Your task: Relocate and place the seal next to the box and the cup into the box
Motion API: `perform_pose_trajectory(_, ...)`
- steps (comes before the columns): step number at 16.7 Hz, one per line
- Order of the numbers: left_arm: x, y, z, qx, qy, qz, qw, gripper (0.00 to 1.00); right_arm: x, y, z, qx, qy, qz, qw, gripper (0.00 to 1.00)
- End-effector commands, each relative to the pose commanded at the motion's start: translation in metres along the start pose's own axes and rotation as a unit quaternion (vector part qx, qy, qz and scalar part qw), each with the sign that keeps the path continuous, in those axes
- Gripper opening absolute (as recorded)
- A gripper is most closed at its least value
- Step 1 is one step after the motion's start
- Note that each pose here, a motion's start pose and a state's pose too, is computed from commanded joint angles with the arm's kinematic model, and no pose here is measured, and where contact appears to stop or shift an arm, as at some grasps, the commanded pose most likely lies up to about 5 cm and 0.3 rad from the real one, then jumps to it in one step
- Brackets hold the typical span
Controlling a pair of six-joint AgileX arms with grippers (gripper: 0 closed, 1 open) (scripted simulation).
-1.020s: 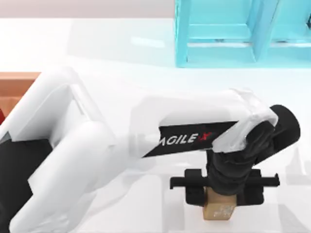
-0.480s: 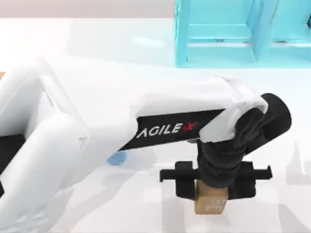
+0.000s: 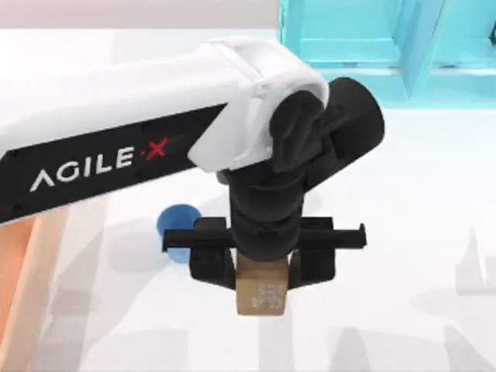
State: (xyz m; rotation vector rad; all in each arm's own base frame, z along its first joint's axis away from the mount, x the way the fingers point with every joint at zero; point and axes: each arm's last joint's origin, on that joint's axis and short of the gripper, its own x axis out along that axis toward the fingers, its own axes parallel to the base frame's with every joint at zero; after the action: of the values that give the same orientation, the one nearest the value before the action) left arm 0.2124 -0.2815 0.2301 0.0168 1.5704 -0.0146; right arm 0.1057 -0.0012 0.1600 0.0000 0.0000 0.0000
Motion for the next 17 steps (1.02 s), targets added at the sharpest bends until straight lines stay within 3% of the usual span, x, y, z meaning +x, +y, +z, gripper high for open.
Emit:
perform_pose_trajectory(6,-0.002,0.007,0.001,0.003,0.002,0.002,1.0,0.0,0.0,0.0,0.0,0.0,0.0,0.0,1.0,1.0)
perform_pose_trajectory(14,-0.026,0.138,-0.006,0.002,-0.008,-0.006,1.0,0.0,0.0,0.0,0.0,0.0,0.0,0.0,1.0,1.0)
perform_pose_trajectory(17,-0.024,0.164,-0.015,0.003,-0.001,-0.002,1.0,0.0,0.0,0.0,0.0,0.0,0.0,0.0,1.0,1.0)
